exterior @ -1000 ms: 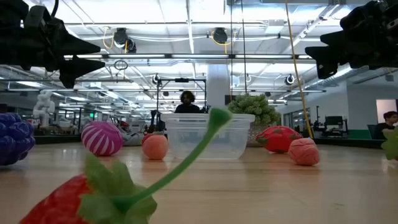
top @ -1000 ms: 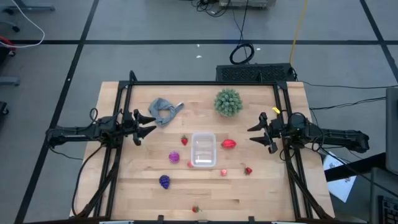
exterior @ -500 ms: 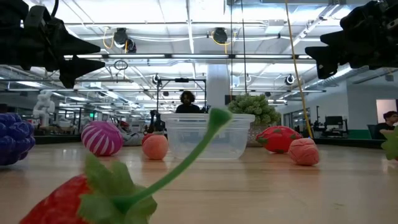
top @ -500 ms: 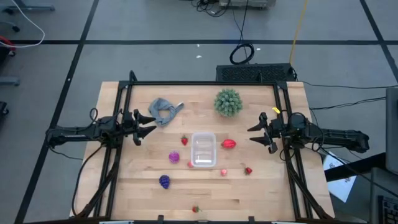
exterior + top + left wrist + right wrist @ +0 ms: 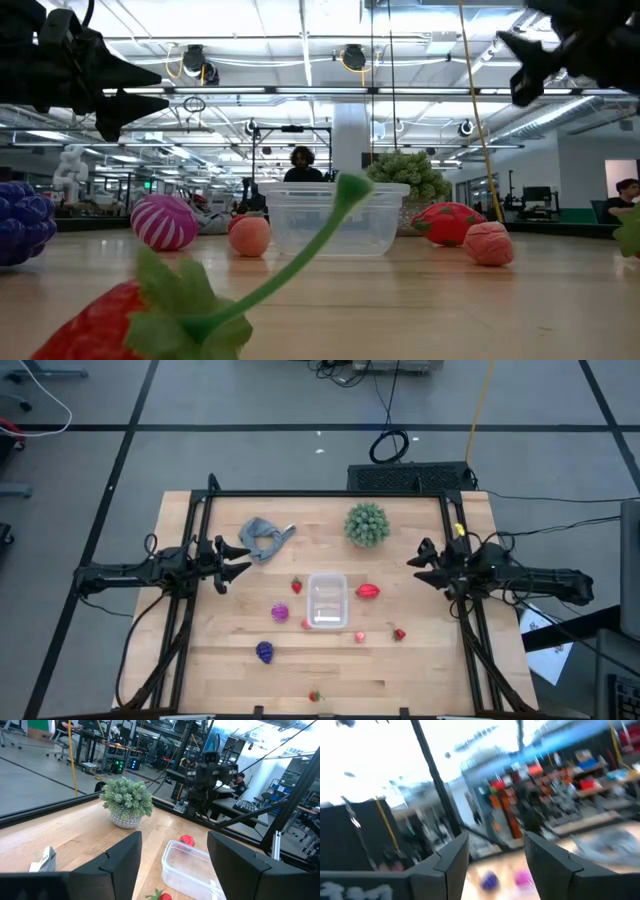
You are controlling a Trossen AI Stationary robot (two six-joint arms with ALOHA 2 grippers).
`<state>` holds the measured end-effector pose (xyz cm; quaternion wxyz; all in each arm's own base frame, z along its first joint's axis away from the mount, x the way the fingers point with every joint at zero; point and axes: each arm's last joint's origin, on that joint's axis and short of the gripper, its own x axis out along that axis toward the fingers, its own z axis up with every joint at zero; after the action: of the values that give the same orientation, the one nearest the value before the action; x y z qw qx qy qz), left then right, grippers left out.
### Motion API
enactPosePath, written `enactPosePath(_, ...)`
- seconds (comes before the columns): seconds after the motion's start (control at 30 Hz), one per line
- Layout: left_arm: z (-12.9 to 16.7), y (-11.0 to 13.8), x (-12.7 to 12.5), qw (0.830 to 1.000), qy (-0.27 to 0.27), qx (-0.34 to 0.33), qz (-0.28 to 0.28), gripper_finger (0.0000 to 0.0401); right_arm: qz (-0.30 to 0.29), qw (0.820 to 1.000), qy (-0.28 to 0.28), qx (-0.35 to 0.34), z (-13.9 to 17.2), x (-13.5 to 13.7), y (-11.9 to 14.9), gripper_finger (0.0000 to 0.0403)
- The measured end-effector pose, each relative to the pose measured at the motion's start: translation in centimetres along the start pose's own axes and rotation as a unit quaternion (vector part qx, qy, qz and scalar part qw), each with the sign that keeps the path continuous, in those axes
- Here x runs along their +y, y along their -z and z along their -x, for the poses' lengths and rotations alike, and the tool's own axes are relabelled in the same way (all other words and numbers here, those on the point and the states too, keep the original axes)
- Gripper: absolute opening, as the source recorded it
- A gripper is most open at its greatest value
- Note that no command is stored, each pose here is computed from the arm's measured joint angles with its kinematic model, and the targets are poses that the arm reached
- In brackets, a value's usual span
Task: Pick and placing Produce into tupperware
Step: Put the onion into the transparent bin
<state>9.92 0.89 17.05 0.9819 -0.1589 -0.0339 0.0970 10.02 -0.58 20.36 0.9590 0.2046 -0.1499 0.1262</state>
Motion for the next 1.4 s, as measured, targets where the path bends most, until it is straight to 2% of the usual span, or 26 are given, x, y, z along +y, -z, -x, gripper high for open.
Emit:
enactPosePath(0.07, 0.0, 0.0, 0.0, 1.0, 0.0, 0.0, 0.0, 0.0232, 0.003, 1.0, -0.027, -0.009, 0.0, 0.4, -0.4, 0.0183)
enactPosePath(0.17, 0.0, -0.1, 0.0, 1.0, 0.001, -0.003, 0.006, 0.0232, 0.016, 0.998, -0.055, 0.032, -0.1, 0.5, 0.1, 0.0183)
enactPosePath(0.23, 0.0, -0.2, -0.1, 1.0, 0.004, -0.01, 0.028, 0.0232, 0.036, 0.996, -0.065, 0.05, -0.6, 1.0, -0.7, 0.0183)
enactPosePath(0.33, 0.0, -0.8, -0.2, 0.997, 0.015, -0.039, 0.072, 0.0232, 0.056, 0.992, -0.048, 0.1, -1.2, 1.3, -1.5, 0.0183)
enactPosePath(0.43, 0.1, -1.4, -0.5, 0.993, 0.035, -0.071, 0.086, 0.0232, 0.069, 0.983, -0.027, 0.166, -1.7, 1.1, -1.4, 0.0183)
enactPosePath(0.57, 0.2, -1.6, -0.8, 0.991, 0.068, -0.073, 0.089, 0.0232, 0.11, 0.98, -0.035, 0.16, -3.0, 1.4, -2.7, 0.0183)
enactPosePath(0.83, 0.3, -2.0, -1.0, 0.99, 0.081, -0.086, 0.081, 0.0232, 0.173, 0.972, -0.046, 0.149, -6.6, 2.3, -6.5, 0.0183)
enactPosePath(0.93, 0.3, -2.8, -1.3, 0.99, 0.093, -0.088, 0.067, 0.0232, 0.182, 0.969, -0.042, 0.161, -8.2, 2.1, -7.2, 0.0183)
enactPosePath(1.0, 0.3, -3.6, -1.7, 0.99, 0.103, -0.085, 0.05, 0.0232, 0.189, 0.967, -0.02, 0.168, -9.4, 1.7, -7.4, 0.0183)
enactPosePath(1.1, 0.2, -5.3, -2.4, 0.994, 0.098, -0.05, 0.022, 0.0232, 0.2, 0.963, 0.034, 0.177, -11.0, 0.8, -7.4, 0.0183)
enactPosePath(1.23, -0.6, -8.0, -3.3, 0.998, 0.057, 0.036, -0.002, 0.0232, 0.205, 0.955, 0.085, 0.197, -12.5, -0.8, -7.1, 0.0183)
enactPosePath(1.4, -3.5, -10.8, -4.7, 0.988, 0.013, 0.151, -0.007, 0.0232, 0.159, 0.956, 0.117, 0.215, -13.2, -2.3, -6.5, 0.0183)
